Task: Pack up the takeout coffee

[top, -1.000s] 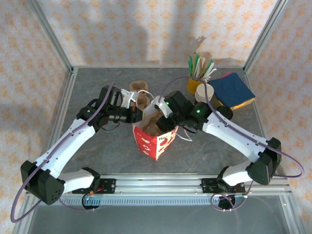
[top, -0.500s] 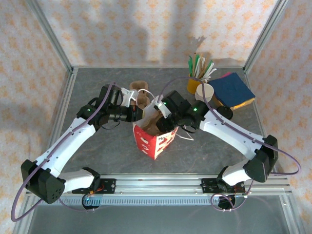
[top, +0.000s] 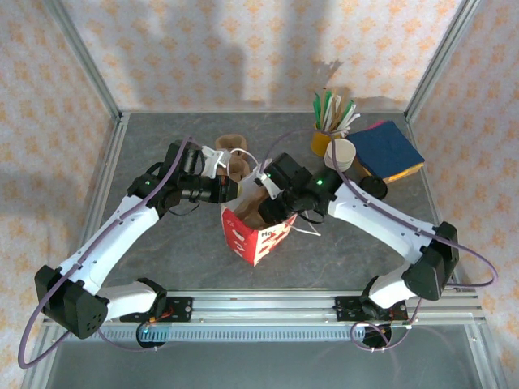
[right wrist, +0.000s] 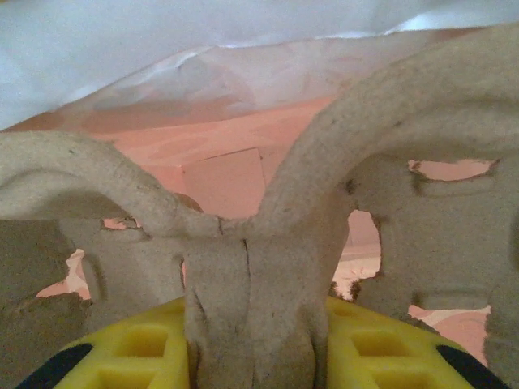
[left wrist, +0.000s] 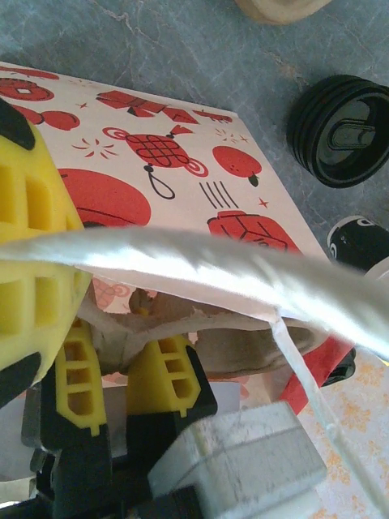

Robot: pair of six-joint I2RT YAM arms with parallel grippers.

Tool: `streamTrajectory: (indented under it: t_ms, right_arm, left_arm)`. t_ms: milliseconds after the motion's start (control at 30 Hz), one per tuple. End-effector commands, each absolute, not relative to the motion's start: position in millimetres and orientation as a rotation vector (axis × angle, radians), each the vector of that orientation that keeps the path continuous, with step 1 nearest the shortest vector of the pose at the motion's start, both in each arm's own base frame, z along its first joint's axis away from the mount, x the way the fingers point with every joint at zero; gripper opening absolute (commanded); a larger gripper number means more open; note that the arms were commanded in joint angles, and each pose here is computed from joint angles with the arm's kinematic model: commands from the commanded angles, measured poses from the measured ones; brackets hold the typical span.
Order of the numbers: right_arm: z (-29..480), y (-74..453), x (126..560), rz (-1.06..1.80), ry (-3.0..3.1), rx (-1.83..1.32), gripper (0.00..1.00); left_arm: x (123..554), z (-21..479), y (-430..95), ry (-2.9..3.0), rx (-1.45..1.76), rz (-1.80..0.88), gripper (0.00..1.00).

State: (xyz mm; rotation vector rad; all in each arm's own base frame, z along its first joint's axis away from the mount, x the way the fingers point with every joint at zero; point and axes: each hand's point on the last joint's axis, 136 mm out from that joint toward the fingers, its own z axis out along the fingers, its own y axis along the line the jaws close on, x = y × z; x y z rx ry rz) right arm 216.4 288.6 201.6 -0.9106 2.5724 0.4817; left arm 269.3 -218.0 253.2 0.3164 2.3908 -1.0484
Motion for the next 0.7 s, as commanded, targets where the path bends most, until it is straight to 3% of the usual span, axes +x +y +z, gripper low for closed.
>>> streamTrajectory:
  t_ms: [0,367,667]
  right_arm:
    - [176,271,200,0.380,2.748,-0.890,0.33]
    - [180,268,219,0.284,2.740,-0.769,0.35]
    - [179,288,227,0.397,2.673,-0.760,0.35]
  left_arm:
    - [275,284,-219,2.264,0.366,-1.045,0.00]
    - [275,288,-217,2.256,0.381,-1.017,0.00]
    - [275,285,-220,2.258,0.359,-1.062,0.00]
